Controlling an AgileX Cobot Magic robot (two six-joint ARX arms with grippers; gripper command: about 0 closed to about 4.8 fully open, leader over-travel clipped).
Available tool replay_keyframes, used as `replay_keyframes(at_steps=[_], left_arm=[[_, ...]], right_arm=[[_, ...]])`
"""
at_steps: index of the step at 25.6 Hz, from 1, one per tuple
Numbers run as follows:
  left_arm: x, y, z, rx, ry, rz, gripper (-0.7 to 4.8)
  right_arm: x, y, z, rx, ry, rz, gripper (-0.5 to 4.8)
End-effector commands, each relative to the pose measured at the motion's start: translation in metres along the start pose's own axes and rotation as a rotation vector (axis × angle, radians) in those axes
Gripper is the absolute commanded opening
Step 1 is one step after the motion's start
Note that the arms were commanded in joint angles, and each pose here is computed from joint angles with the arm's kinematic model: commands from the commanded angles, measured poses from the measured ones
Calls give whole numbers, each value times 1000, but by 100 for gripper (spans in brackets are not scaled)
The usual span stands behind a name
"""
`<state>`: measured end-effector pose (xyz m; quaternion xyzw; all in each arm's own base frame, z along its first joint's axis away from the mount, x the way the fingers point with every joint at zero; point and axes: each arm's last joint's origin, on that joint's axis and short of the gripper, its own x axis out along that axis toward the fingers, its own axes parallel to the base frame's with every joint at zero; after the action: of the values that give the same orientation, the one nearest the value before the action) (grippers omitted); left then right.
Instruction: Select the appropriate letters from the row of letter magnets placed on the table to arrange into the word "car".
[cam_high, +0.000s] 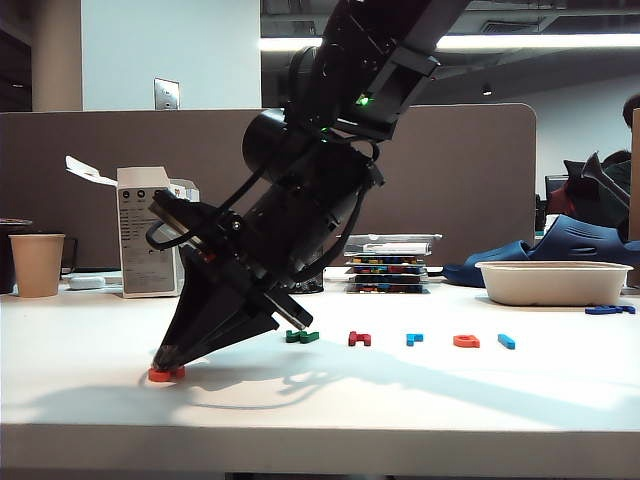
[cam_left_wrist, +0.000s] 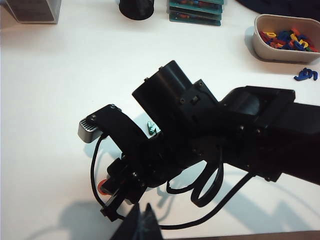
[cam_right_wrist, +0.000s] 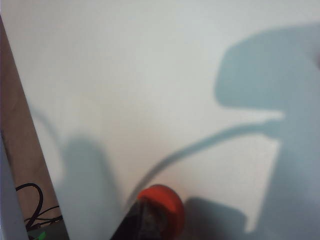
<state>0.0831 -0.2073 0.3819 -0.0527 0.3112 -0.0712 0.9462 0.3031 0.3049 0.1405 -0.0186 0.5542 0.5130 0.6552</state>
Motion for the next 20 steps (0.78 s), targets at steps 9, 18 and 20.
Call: replay_keyframes(at_steps=[9,18,20], left_arm=[[-1,1,1,2,-10,4,-5],[-1,1,1,2,-10,4,-5],[-1,1,1,2,-10,4,-5]], right_arm=[[-2,-1,-9,-28,103,-53,-6],[-17,10,10,-55,95,-59,-6],[-19,11,12,-58,90,-58,-6]])
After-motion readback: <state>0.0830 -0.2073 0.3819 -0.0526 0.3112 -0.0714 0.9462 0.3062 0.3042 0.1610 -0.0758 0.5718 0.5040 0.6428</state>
